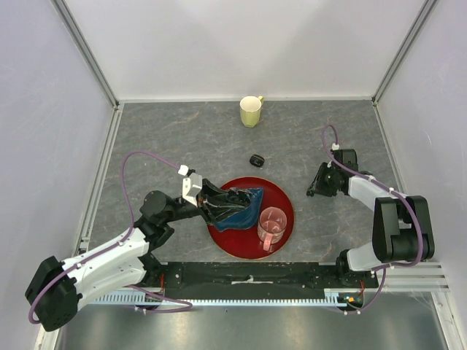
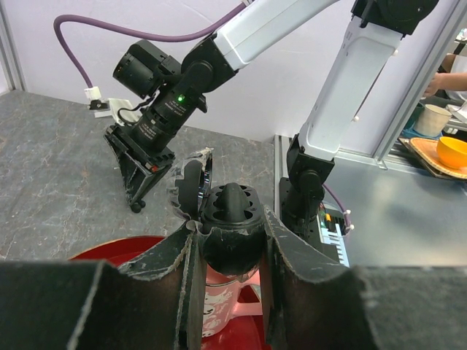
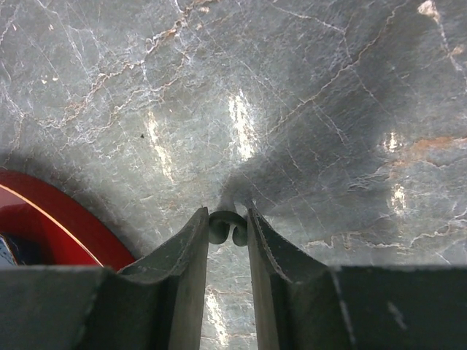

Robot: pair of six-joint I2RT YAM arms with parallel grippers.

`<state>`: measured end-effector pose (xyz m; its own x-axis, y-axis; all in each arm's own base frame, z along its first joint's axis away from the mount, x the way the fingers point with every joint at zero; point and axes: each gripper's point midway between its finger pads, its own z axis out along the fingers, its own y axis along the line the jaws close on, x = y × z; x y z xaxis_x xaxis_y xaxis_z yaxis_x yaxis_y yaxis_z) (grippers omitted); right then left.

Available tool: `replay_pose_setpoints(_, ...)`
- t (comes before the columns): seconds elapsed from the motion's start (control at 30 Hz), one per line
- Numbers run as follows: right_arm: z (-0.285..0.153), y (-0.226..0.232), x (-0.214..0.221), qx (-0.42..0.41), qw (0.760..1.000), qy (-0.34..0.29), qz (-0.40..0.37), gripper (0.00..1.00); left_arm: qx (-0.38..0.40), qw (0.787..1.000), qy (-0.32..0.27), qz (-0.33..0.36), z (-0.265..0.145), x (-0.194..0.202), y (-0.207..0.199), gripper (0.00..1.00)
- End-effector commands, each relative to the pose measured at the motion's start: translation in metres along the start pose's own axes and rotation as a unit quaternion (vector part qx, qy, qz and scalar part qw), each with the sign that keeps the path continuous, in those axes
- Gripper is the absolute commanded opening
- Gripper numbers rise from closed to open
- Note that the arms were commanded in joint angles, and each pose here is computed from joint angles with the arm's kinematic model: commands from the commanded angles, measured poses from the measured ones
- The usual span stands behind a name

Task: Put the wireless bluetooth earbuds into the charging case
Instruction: Pick up the earbud from the center of the board.

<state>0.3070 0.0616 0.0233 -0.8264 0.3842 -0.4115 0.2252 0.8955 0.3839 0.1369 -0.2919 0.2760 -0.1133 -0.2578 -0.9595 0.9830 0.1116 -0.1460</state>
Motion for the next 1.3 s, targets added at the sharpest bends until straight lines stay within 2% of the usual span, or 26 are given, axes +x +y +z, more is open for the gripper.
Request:
replay_pose_setpoints(0.0,-0.005,0.0,0.012,-0.001,1.0,0.013,0.0,0.34,-0.002,1.0,-0.013,-0.005,0.001,-0.006,0.0,0.02)
replay_pose_setpoints(0.3,-0.007,0.005,0.018,-0.018,1.0,0.017,-0.001,0.33,-0.004,1.0,-0.012,-0.013,0.001,-0.005,-0.001,0.02)
replay_pose_setpoints(0.53,-0.012,0.009,0.02,-0.032,0.999,0.013,0.001,0.27,-0.005,1.0,-0.012,-0.013,0.001,-0.004,0.0,0.02)
replay_pose_setpoints(0.9,-0.017,0.015,0.029,-0.048,0.999,0.015,0.0,0.25,-0.007,1.0,-0.009,-0.02,0.0,-0.001,0.0,0.03)
replay_pose_setpoints(1.27,-0.015,0.014,0.034,-0.034,0.999,0.02,-0.008,0.22,-0.011,1.0,-0.005,-0.025,0.001,0.002,0.003,0.03)
